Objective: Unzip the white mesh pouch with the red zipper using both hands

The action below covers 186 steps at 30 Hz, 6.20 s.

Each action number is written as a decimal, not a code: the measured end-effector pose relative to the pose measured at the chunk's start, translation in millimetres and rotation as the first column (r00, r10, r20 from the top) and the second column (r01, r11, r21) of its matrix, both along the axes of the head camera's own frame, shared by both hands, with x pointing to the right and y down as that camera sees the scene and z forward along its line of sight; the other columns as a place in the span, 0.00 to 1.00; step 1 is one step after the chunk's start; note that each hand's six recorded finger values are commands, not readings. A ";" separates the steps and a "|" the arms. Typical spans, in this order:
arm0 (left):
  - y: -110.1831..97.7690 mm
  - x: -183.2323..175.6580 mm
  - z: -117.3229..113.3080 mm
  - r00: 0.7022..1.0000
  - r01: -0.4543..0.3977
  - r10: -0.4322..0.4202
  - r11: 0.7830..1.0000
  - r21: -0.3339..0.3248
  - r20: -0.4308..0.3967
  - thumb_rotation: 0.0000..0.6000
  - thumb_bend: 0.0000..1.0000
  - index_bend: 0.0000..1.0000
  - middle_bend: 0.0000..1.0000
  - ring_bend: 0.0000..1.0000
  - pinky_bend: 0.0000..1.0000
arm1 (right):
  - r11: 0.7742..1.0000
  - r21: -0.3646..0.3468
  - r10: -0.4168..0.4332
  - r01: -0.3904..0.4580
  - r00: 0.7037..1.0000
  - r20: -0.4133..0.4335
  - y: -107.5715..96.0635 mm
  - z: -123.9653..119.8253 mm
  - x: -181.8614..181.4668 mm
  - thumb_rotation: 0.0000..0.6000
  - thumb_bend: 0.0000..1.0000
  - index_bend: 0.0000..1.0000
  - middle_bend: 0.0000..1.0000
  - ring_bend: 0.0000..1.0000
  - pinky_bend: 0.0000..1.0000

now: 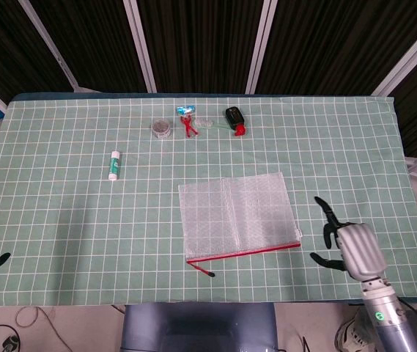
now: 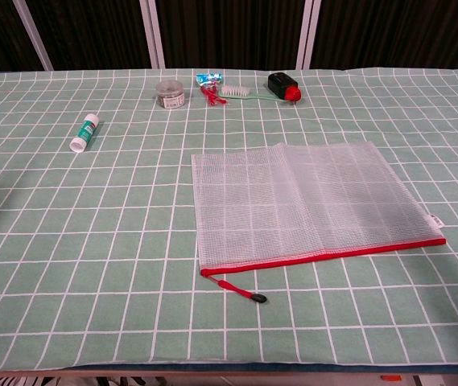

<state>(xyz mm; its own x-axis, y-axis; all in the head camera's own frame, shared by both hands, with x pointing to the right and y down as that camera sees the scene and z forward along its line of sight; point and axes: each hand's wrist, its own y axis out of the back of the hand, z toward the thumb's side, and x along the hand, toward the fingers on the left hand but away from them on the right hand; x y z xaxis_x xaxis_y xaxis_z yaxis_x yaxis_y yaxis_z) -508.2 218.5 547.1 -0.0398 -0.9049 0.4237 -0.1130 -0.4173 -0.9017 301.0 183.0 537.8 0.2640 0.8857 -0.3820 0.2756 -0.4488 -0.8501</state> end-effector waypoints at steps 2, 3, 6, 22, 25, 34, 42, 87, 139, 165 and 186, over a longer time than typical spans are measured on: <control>-0.2 0.3 0.7 1.000 -0.002 0.002 1.000 -0.003 0.000 1.00 0.00 0.00 0.00 0.00 0.00 | 0.999 -0.011 -0.049 0.049 0.999 0.009 -4.4 4.5 -21.4 1.00 0.20 0.23 1.00 1.00 0.98; -0.3 0.4 1.0 1.000 -0.003 0.003 1.000 -0.004 0.000 1.00 0.00 0.00 0.00 0.00 0.00 | 0.997 -0.017 -0.069 0.070 0.998 0.011 -5.5 7.1 -30.3 1.00 0.20 0.28 1.00 1.00 1.00; -0.5 0.8 1.3 1.000 -0.007 0.007 1.000 -0.006 0.004 1.00 0.00 0.00 0.00 0.00 0.00 | 0.990 -0.049 -0.129 0.129 0.992 0.017 -6.1 18.2 -59.5 1.00 0.23 0.35 1.00 1.00 1.00; -1.2 0.2 2.7 1.000 -0.013 0.013 1.000 -0.014 0.011 1.00 0.00 0.00 0.00 0.00 0.00 | 0.945 -0.243 -0.195 0.217 0.975 0.109 32.0 92.6 -186.2 1.00 0.31 0.46 1.00 1.00 1.00; -1.4 0.1 3.5 1.000 -0.012 0.012 1.000 -0.019 0.005 1.00 0.00 0.00 0.00 0.00 0.00 | 0.944 -0.263 -0.180 0.200 0.979 0.099 37.2 105.7 -195.8 1.00 0.32 0.48 1.00 1.00 1.00; -2.2 -0.5 5.4 1.000 -0.007 0.007 0.999 -0.034 -0.005 1.00 0.00 0.00 0.00 0.00 0.00 | 0.938 -0.315 -0.123 0.145 0.988 0.089 52.6 130.7 -214.9 1.00 0.35 0.49 1.00 1.00 1.00; -2.5 -1.0 5.4 1.000 -0.006 0.005 0.999 -0.037 -0.011 1.00 0.00 0.00 0.00 0.00 0.00 | 0.926 -0.360 -0.085 0.110 0.993 0.084 67.5 145.3 -227.1 1.00 0.36 0.49 1.00 1.00 1.00; -3.1 -2.4 6.4 1.000 0.004 -0.005 0.999 -0.051 -0.026 1.00 0.00 0.00 0.00 0.00 0.00 | 0.903 -0.428 -0.018 0.038 0.999 0.051 88.4 170.6 -221.0 1.00 0.45 0.52 1.00 1.00 1.00; -68.4 87.5 -5.2 0.986 -0.147 0.148 0.989 0.018 -0.071 1.00 0.01 0.06 0.00 0.00 0.00 | 0.981 -0.194 0.026 0.007 0.985 0.168 -29.5 59.8 -224.3 1.00 0.57 0.70 1.00 1.00 1.00; -126.3 294.5 39.4 0.860 -0.457 0.417 0.886 -0.078 -0.292 1.00 0.20 0.30 0.00 0.00 0.00 | 0.986 -0.169 0.029 0.003 0.981 0.191 -62.5 25.1 -233.4 1.00 0.57 0.70 1.00 1.00 1.00; -118.2 360.2 61.8 0.814 -0.496 0.427 0.864 -0.088 -0.394 1.00 0.35 0.46 0.00 0.00 0.00 | 0.983 -0.184 0.043 -0.007 0.981 0.191 -60.3 23.5 -228.4 1.00 0.59 0.70 1.00 1.00 1.00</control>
